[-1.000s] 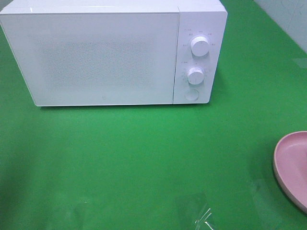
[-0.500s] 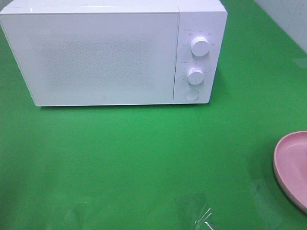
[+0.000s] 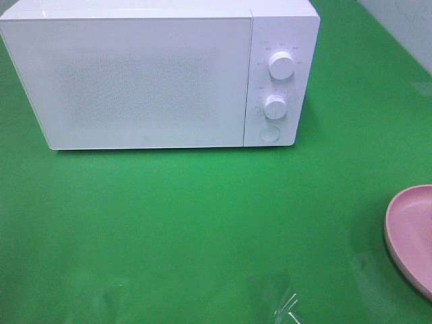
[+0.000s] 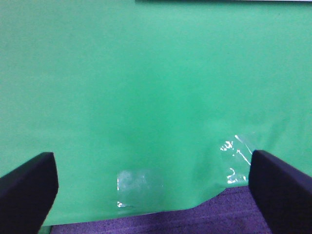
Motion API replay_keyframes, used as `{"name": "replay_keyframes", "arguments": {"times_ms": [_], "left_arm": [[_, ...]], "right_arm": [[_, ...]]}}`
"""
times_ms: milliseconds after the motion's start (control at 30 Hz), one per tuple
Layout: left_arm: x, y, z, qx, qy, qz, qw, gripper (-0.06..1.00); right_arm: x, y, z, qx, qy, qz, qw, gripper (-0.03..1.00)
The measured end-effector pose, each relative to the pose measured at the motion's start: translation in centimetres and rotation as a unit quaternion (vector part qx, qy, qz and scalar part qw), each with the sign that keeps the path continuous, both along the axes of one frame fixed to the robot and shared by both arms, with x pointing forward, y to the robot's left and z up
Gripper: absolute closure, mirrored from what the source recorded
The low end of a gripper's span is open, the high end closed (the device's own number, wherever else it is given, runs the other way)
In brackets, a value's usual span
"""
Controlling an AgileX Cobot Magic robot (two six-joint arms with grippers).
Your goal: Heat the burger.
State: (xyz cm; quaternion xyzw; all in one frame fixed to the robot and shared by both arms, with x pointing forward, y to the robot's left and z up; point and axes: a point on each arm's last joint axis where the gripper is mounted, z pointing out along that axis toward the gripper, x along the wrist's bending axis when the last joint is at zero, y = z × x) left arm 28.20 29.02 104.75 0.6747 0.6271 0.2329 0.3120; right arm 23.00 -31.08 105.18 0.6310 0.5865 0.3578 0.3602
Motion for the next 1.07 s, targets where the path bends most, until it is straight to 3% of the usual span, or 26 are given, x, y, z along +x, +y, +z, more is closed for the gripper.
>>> {"name": "replay_keyframes", "arguments": {"times_ms": [333, 533, 1067], "left_arm": [[-2.4, 0.1, 0.5, -0.002, -0.083, 0.000, 0.997, -0.04], [-4.7, 0.1, 0.7, -0.005, -0.155, 0.000, 0.988, -0.04], [-4.9, 0.1, 0.7, -0.006, -0.162, 0.000, 0.987, -0.04]], "right_arm": [[0.0, 0.0, 0.0, 0.000, 0.000, 0.000, 1.000, 0.22], [0.0, 0.0, 0.0, 0.000, 0.000, 0.000, 1.000, 0.22], [0.0, 0.0, 0.0, 0.000, 0.000, 0.000, 1.000, 0.22]]}}
